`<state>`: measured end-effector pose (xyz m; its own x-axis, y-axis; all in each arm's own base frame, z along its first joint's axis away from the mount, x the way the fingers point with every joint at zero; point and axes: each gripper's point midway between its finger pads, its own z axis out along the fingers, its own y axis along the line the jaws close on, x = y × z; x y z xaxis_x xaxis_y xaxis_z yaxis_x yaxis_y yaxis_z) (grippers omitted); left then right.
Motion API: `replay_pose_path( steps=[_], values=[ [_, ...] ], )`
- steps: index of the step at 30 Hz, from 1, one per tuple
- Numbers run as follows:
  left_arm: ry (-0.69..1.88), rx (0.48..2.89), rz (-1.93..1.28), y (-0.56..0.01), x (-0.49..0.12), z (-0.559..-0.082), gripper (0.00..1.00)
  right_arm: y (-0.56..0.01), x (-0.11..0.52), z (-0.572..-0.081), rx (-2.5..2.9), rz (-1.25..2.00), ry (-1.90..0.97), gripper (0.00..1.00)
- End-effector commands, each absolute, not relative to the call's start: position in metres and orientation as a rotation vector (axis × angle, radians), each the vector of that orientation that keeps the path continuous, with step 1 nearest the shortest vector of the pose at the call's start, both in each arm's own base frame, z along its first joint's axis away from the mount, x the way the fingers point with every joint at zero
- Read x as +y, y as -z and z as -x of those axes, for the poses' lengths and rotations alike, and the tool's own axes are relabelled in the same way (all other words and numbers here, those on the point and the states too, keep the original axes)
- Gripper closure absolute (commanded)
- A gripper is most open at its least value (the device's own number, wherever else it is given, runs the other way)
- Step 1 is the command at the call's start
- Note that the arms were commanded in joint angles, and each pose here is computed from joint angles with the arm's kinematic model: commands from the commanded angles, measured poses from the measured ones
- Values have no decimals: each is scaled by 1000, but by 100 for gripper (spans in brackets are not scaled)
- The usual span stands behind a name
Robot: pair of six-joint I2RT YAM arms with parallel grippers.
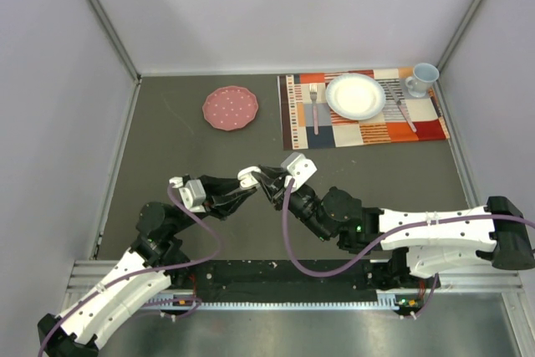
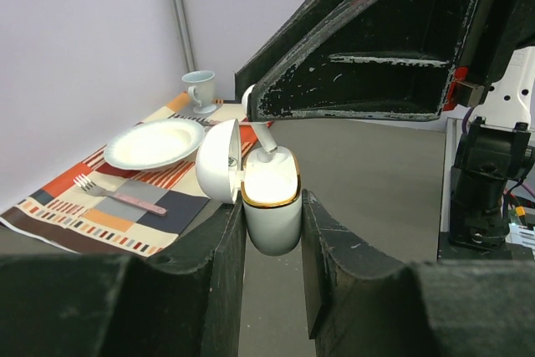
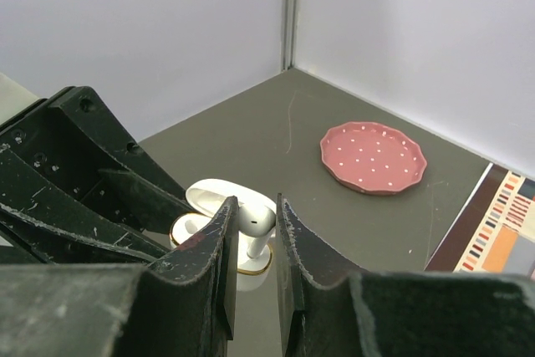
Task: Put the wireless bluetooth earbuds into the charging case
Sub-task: Insert the right earbud into the right side groove of the charging case.
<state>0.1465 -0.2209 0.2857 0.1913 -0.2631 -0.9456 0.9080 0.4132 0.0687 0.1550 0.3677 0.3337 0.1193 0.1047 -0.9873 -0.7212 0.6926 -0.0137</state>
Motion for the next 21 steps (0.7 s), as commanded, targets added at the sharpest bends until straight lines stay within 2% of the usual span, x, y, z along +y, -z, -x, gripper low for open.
replay_pose_path(
  steps=[1,15,21],
  values=[
    [921,962,-726,-319,-214,-142,100,-346,371,-149,1297,575,-680,100],
    [913,963,-704,-322,-212,-144,100,-325,377,-144,1337,651,-670,100],
    [905,973,-686,-324,-210,-147,100,-318,374,-145,1333,680,-584,100]
  ],
)
